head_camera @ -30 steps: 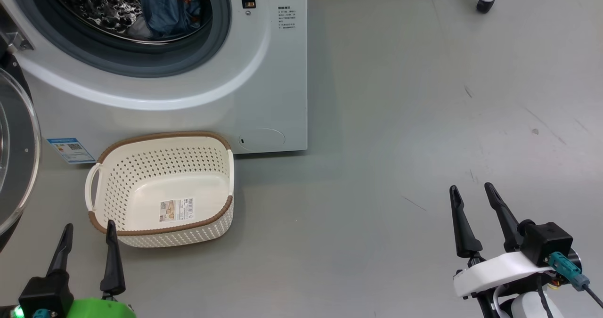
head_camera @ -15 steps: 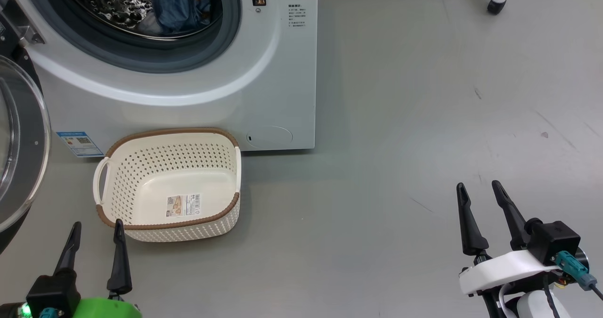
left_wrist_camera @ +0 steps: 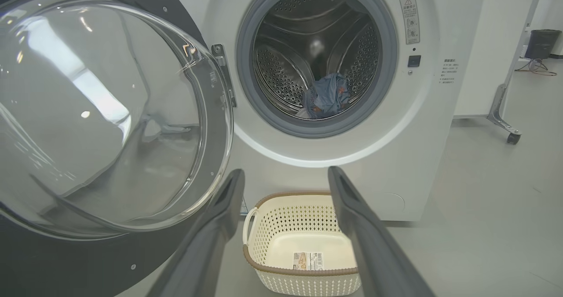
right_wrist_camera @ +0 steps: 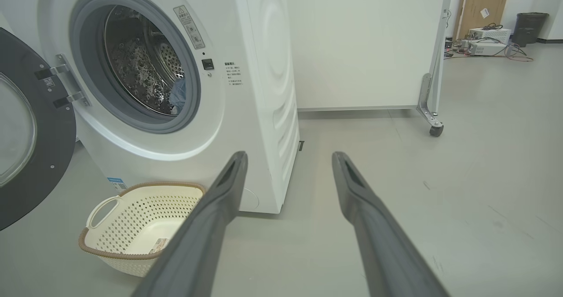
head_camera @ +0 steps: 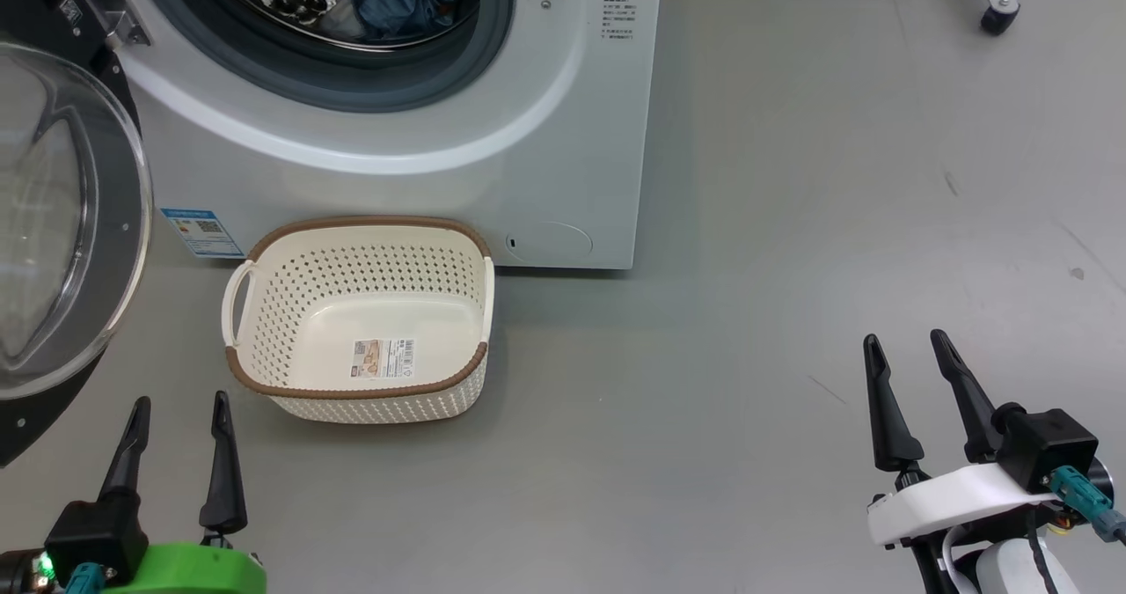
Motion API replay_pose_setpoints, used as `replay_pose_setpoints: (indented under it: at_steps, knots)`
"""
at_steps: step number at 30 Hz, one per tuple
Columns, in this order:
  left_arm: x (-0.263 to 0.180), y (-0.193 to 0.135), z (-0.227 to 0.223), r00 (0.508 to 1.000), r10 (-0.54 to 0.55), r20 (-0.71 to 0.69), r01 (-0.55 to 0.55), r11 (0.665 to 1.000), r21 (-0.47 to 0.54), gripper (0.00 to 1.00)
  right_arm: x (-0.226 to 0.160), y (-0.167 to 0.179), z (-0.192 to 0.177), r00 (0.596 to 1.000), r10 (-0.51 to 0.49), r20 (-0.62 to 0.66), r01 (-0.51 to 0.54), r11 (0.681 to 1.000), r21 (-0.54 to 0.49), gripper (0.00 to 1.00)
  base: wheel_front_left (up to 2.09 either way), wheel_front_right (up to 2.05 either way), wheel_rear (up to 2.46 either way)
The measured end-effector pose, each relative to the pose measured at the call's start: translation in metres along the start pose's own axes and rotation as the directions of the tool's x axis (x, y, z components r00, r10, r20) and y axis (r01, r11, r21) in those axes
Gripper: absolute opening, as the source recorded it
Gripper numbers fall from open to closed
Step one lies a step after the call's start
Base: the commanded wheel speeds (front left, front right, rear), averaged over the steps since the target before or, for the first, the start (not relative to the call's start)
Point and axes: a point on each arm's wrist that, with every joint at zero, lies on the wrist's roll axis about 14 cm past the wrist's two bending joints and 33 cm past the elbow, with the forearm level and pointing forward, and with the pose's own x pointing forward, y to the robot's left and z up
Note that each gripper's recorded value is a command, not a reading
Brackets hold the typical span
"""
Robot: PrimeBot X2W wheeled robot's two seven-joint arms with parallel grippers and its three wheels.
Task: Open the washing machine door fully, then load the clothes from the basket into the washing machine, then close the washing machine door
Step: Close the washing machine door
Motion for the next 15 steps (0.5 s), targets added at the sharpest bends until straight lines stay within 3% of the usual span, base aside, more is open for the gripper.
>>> replay_pose_setpoints:
  at_steps: [15]
  knots:
    - [-0.025,0.036,0.002,0.990,0.138,-0.001,-0.138,0.990,-0.016,1.00,0.025,0.033,-0.013,0.992,0.121,-0.033,-0.121,0.993,0.007,1.00,0.00,0.00,0.00]
